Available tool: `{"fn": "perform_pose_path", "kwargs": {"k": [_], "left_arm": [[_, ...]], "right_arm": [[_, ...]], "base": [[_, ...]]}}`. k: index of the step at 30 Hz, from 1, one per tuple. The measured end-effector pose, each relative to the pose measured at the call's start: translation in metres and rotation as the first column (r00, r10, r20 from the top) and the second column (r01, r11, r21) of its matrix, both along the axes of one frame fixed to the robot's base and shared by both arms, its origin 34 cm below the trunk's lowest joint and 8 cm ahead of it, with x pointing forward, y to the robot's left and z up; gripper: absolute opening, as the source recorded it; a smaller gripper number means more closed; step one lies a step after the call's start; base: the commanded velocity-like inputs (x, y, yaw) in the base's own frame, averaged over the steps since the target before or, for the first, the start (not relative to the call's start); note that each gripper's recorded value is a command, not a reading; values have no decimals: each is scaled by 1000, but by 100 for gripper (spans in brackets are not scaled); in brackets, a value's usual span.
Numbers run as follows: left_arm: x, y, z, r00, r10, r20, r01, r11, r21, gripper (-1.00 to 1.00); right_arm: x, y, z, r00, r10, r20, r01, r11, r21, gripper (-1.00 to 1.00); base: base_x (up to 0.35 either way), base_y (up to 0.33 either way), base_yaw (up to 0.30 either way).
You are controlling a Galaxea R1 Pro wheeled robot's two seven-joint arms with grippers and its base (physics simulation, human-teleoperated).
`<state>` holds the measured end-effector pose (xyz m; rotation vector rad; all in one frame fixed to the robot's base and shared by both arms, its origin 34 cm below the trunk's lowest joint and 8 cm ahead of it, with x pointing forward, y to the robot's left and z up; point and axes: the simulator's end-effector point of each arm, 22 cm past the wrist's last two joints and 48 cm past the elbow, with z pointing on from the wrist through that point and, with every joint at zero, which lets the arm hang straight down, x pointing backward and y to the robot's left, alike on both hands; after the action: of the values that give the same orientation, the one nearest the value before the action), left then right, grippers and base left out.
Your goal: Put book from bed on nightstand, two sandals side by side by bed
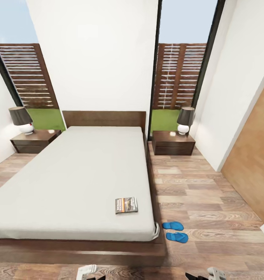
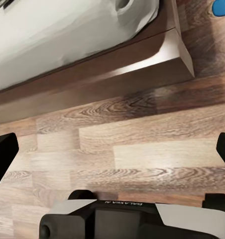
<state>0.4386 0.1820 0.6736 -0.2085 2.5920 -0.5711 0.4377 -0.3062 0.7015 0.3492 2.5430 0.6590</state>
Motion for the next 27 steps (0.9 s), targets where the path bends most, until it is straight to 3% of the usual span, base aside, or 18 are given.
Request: {"fn": "perform_pose_path", "kwargs": {"k": [10,19,27], "left_arm": [[0,0,0,1000,1,0,-1,1000,1,100],[0,0,0,1000,1,0,-1,1000,1,100],[0,0,0,1000,1,0,-1,1000,2,100]], "right_arm": [[0,-1,0,1000,-2,3,2,1000,-5,100],[0,-1,0,1000,-2,3,2,1000,-6,100],[0,-2,0,1000,-2,3,2,1000,-7,100]], "base": [[274,0,9],[107,0,0],[311,0,0]]}}
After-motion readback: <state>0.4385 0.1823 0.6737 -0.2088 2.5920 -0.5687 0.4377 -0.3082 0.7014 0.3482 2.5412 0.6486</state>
